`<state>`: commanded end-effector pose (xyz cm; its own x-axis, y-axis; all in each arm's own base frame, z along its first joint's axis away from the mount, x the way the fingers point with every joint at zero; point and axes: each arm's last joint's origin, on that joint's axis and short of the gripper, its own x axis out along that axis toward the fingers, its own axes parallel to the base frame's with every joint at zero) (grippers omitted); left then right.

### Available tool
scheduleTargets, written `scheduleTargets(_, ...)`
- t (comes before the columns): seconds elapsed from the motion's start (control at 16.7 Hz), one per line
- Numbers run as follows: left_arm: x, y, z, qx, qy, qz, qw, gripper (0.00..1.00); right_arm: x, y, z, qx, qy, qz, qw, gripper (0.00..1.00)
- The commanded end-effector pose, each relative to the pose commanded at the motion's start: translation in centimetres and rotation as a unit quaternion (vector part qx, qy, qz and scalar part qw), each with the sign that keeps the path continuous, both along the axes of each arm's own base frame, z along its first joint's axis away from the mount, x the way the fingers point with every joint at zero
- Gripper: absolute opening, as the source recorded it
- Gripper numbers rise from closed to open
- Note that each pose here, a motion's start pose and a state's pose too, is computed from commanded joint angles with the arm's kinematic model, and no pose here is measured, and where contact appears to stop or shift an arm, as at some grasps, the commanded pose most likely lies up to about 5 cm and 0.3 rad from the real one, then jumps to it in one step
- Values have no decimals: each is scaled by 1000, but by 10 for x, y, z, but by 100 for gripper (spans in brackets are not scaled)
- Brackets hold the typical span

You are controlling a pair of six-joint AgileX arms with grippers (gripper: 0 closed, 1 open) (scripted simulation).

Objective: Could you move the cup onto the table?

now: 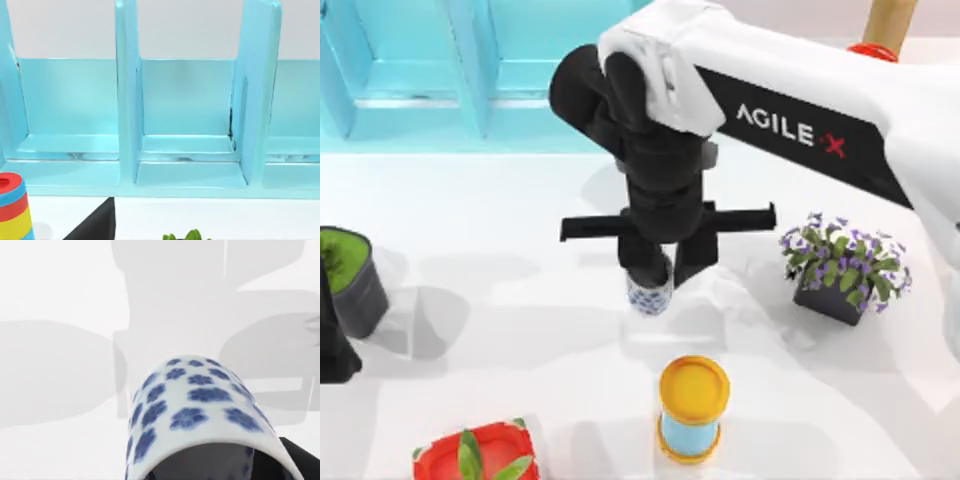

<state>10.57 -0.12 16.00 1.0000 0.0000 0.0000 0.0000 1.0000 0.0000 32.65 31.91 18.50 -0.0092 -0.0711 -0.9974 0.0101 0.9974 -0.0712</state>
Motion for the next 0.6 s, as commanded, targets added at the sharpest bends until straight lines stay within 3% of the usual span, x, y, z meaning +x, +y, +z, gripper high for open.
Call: scheduleTargets(0.6,0,0,0,0,0,0,1000,100,0,0,0,0,0,0,1000,98)
